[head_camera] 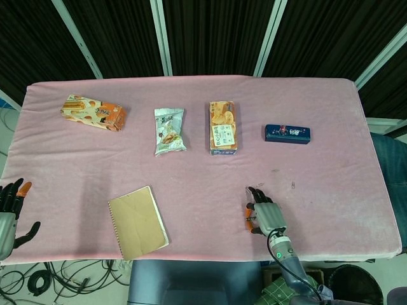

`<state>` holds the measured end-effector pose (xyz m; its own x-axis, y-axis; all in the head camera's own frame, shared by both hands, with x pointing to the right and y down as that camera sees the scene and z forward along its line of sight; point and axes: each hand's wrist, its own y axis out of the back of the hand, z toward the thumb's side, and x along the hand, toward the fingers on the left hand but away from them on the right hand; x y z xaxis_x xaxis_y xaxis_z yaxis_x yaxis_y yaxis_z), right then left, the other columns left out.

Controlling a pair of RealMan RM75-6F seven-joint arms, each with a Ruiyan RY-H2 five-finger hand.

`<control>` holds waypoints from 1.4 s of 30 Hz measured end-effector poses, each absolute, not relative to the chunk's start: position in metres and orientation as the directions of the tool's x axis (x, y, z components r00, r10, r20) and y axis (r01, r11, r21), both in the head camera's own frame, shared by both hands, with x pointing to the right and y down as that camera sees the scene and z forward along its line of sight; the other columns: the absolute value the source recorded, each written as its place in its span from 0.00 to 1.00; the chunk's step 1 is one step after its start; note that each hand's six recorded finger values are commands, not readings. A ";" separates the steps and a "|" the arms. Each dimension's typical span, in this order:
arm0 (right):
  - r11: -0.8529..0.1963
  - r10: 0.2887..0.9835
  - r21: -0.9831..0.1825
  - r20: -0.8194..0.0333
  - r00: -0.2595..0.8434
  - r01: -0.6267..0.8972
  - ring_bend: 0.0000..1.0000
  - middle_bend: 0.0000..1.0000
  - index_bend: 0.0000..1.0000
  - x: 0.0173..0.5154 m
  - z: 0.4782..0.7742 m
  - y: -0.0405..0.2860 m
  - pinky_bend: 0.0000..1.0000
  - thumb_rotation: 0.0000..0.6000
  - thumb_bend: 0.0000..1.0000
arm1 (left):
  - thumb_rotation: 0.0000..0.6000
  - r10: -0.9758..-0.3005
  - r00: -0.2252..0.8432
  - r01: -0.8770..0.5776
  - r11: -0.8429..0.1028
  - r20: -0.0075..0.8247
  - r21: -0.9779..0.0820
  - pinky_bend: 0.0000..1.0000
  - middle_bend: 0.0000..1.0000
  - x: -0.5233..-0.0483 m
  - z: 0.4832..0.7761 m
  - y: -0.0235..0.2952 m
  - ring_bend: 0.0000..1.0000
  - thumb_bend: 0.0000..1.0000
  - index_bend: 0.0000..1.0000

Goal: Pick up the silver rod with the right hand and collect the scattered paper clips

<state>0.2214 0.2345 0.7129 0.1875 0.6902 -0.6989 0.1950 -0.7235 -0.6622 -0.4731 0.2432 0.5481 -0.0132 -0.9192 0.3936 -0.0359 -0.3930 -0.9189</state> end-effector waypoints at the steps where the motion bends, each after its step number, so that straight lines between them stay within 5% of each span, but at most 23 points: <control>1: -0.724 0.690 -0.662 -0.699 0.188 0.195 0.03 0.00 0.56 0.221 0.713 0.234 0.21 1.00 0.30 | 1.00 -0.919 -0.014 -0.036 -0.393 0.393 -0.919 0.00 0.00 -0.473 0.548 0.243 0.00 0.28 0.01; 29: -0.728 0.685 -0.651 -0.697 0.212 0.214 0.03 0.00 0.59 0.218 0.706 0.233 0.21 1.00 0.38 | 1.00 -0.920 -0.016 -0.037 -0.391 0.392 -0.920 0.00 0.00 -0.474 0.548 0.243 0.00 0.28 0.01; 42: -0.687 0.725 -0.667 -0.655 0.214 0.286 0.03 0.00 0.60 0.219 0.677 0.199 0.21 1.00 0.38 | 1.00 -0.921 -0.015 -0.041 -0.389 0.390 -0.920 0.00 0.00 -0.474 0.547 0.243 0.00 0.28 0.01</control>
<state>0.2194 0.1994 0.6773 0.2138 0.7250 -0.6547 0.2864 -0.6873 -0.6675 -0.4737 0.2428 0.5472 -0.0150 -0.9206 0.3902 -0.0406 -0.3893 -0.9202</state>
